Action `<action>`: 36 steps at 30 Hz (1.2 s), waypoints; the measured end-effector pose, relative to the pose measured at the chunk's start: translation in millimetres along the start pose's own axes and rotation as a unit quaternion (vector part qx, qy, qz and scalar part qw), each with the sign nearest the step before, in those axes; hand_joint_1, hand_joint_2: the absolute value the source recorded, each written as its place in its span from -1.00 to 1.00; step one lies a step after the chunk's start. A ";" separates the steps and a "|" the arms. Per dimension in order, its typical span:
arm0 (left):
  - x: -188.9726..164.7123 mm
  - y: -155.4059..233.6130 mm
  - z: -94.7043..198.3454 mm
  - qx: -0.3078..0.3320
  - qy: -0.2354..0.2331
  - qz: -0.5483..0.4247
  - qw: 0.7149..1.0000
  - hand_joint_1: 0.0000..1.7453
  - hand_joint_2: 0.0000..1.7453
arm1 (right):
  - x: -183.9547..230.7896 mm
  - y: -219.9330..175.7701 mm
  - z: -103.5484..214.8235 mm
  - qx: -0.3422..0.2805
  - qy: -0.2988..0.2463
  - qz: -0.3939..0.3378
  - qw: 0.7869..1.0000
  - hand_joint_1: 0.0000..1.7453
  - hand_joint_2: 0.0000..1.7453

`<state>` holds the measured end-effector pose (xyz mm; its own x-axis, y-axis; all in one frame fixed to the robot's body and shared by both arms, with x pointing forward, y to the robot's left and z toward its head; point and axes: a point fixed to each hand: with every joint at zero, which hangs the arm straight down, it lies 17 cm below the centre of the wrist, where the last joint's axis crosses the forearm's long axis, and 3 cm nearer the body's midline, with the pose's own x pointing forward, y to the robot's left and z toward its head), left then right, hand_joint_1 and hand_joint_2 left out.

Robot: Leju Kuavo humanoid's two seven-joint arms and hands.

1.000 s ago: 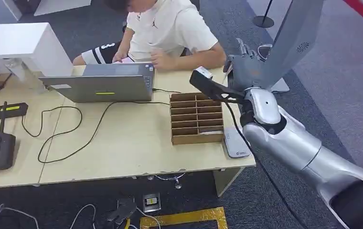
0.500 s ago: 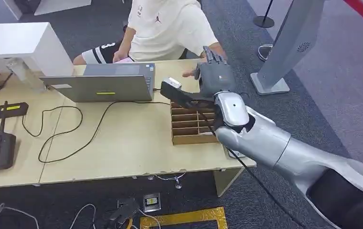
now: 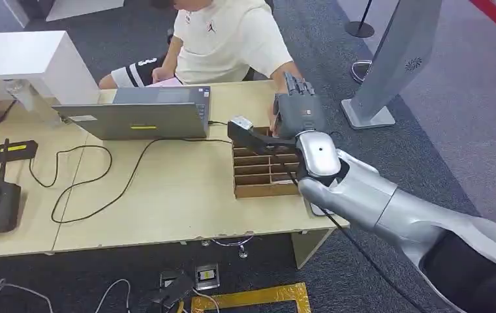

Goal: Pass the card to the sensor for recognition and then transmit it.

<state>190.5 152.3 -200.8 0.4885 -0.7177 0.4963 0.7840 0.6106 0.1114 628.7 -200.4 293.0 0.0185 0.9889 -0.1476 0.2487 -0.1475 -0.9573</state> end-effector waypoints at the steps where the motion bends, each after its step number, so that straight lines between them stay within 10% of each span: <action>1: -0.6 -0.1 -0.1 0.000 0.001 0.000 1.000 -1.00 -1.00 | -0.3 0.2 0.0 -0.002 0.000 0.002 1.000 -1.00 1.00; 2: -1.2 0.3 -0.2 0.000 0.002 -0.001 1.000 -1.00 -1.00 | -0.5 -0.3 -0.1 -0.004 0.000 0.003 1.000 -1.00 -1.00; 12: -4.6 0.8 -0.4 0.002 0.008 -0.011 1.000 -1.00 -1.00 | -7.0 2.4 4.3 -0.012 0.029 -0.124 0.992 -1.00 -1.00; 13: -5.1 0.7 -0.4 0.002 0.009 -0.012 1.000 -1.00 -1.00 | -5.5 1.4 6.1 -0.013 0.031 -0.159 0.987 -1.00 1.00; 24: -18.6 -9.7 1.5 0.001 0.018 -0.030 0.999 -1.00 -1.00 | 46.8 2.1 46.9 0.013 -0.036 -0.346 0.938 -1.00 1.00; 36: -25.7 -13.3 4.5 0.003 0.025 -0.038 0.999 -1.00 -1.00 | 68.9 69.4 121.2 0.103 -0.088 -0.246 0.960 -1.00 1.00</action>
<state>165.8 164.1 -211.2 0.4465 -0.7774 0.4430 0.8171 0.5560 0.1521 529.8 -144.8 186.3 -0.2203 0.9239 0.3127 -0.0117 0.3181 -0.9480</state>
